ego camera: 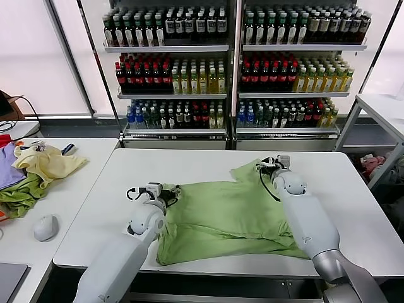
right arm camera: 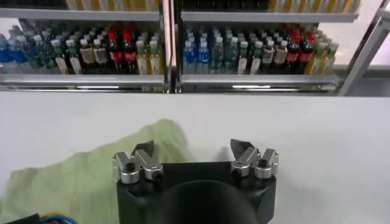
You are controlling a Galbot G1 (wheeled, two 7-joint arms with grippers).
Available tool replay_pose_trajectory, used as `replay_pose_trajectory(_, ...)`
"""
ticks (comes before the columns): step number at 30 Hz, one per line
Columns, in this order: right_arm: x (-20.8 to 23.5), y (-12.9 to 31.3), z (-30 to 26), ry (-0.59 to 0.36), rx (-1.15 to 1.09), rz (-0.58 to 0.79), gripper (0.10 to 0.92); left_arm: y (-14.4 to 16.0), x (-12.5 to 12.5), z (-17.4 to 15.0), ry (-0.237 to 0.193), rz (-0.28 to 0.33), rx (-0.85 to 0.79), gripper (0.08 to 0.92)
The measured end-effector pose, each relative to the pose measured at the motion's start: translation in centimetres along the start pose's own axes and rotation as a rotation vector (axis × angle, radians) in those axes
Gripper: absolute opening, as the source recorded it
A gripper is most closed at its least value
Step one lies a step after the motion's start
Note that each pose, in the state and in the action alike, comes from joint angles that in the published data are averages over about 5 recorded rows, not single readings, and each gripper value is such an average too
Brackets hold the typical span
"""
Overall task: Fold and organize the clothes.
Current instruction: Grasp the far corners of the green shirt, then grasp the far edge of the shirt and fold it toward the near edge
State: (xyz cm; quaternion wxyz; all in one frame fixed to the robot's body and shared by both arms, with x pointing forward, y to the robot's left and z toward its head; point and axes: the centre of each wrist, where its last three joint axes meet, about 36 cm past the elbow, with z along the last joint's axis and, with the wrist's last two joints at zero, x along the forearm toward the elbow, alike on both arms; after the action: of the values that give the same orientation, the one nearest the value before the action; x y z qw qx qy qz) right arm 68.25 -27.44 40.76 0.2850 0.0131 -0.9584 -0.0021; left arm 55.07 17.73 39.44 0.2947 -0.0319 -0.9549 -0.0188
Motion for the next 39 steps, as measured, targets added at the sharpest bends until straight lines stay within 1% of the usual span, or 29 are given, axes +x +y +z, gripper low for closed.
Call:
replay_pose_trajectory(7,-0.5,0.0,0.5,0.035,-0.001,-0.027,0.487,-0.1,0.0,0.5,0.012,0.014,0.01,0.421)
replay_pose_trajectory(15,-0.6,-0.3,1.0,0.059,-0.018,-0.066,0.253,-0.2,0.2,0.8,0.02,0.047,0.031,0.19)
replay_pose_trajectory(19,-0.3,-0.4,1.3,0.052,-0.019,-0.079,0.147,-0.1,0.4,0.9,0.015,0.061,0.048,0.12)
replay_pose_trajectory(22,0.2,-0.4,1.5,0.033,-0.018,-0.089,0.112,0.2,0.5,0.9,0.007,0.068,0.061,0.112)
replay_pose_trajectory(30,2.8,-0.5,1.5,-0.057,-0.038,-0.124,0.112,1.0,1.6,0.6,-0.024,0.071,0.077,0.112)
replay_pose_trajectory(33,4.3,-0.9,1.3,-0.097,-0.05,-0.136,0.112,1.3,2.4,0.2,-0.047,0.076,0.086,0.112)
replay_pose_trajectory(39,7.8,-2.0,1.2,-0.169,-0.068,-0.156,0.112,2.0,4.5,-0.9,-0.111,0.094,0.11,0.112)
